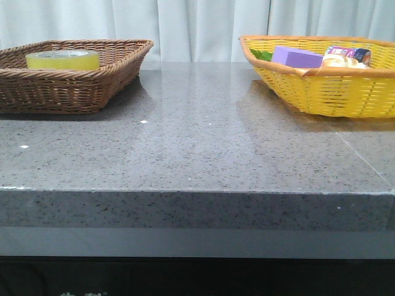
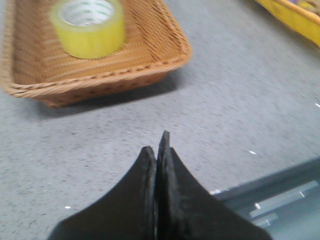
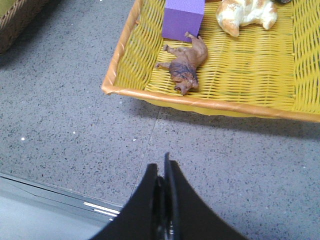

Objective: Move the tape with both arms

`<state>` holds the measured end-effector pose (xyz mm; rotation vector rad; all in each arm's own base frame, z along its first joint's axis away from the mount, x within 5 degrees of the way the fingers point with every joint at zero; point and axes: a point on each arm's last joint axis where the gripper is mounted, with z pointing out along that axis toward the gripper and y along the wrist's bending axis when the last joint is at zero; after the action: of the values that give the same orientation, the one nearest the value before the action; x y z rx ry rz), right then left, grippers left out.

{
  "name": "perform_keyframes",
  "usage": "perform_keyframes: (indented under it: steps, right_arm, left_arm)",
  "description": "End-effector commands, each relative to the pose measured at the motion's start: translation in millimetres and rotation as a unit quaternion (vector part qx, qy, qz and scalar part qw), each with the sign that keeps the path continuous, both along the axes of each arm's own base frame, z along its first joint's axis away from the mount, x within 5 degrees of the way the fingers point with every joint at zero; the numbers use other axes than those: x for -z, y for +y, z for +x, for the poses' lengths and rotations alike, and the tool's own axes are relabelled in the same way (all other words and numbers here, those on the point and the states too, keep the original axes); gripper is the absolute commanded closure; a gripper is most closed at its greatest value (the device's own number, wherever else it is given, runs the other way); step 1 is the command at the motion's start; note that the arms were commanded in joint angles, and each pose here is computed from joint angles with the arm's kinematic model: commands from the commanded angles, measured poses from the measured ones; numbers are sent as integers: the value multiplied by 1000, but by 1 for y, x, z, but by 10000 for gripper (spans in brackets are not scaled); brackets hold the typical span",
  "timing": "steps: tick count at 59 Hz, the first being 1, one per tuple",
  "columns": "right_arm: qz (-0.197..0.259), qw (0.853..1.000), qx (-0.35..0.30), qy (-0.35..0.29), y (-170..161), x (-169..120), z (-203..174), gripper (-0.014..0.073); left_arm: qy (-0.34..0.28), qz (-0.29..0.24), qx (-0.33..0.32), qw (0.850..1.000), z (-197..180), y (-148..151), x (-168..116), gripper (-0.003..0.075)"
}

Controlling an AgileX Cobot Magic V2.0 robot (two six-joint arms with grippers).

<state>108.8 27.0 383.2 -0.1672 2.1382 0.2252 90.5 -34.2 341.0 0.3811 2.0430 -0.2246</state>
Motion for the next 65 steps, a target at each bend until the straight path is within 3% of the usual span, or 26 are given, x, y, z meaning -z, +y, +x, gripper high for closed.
perform_keyframes:
  steps: [1,13,28,51,65]
  right_arm:
    - [10,999,4,-40,0,-12,1,663]
    - [11,999,3,-40,0,-12,1,663]
    - [11,999,3,-40,0,-12,1,663]
    - [11,999,3,-40,0,-12,1,663]
    - [12,999,3,-40,0,-12,1,663]
  left_arm:
    - [-92,-38,-32,995,-6,7,2,740]
    - [-220,-73,-86,969,-24,21,56,740]
    - [-254,-100,-113,955,-33,25,110,740]
    - [-279,-113,-124,945,-36,27,129,740]
    - [-253,-137,-140,947,-35,28,143,740]
